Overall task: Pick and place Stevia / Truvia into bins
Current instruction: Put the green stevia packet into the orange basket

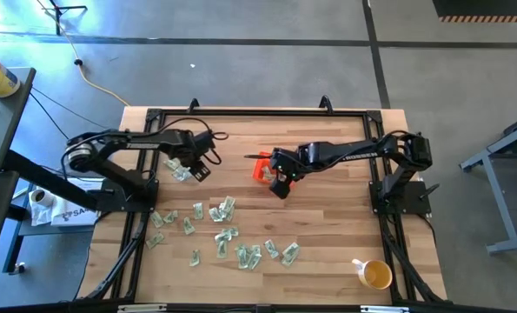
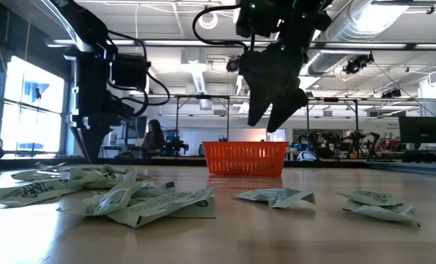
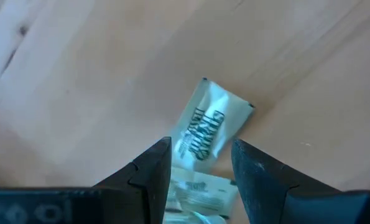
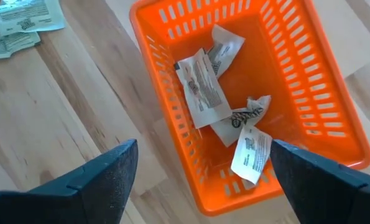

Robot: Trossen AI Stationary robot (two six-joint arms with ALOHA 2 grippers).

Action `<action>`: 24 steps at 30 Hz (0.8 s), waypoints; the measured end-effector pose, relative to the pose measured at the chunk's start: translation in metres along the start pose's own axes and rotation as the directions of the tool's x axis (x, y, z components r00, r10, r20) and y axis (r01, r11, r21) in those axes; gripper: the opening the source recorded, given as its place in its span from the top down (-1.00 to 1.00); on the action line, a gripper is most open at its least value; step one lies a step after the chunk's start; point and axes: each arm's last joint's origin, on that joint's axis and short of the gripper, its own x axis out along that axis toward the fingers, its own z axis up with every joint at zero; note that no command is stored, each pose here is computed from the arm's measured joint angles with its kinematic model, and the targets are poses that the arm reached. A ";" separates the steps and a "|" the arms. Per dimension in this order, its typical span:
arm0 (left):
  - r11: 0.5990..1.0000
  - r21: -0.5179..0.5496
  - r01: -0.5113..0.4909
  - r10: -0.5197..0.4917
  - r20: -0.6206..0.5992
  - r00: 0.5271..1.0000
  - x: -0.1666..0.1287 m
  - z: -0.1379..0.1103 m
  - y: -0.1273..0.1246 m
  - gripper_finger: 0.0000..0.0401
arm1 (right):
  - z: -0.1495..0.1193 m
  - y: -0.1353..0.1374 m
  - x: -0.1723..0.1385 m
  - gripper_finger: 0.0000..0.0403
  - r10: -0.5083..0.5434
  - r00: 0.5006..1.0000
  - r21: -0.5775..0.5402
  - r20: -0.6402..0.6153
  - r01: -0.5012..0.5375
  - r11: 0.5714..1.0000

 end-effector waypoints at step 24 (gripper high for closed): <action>0.994 0.112 -0.003 0.008 -0.048 0.999 0.026 0.008 -0.008 0.64 | 0.000 0.000 0.000 -0.72 -0.001 1.000 -0.017 -0.002 0.001 1.000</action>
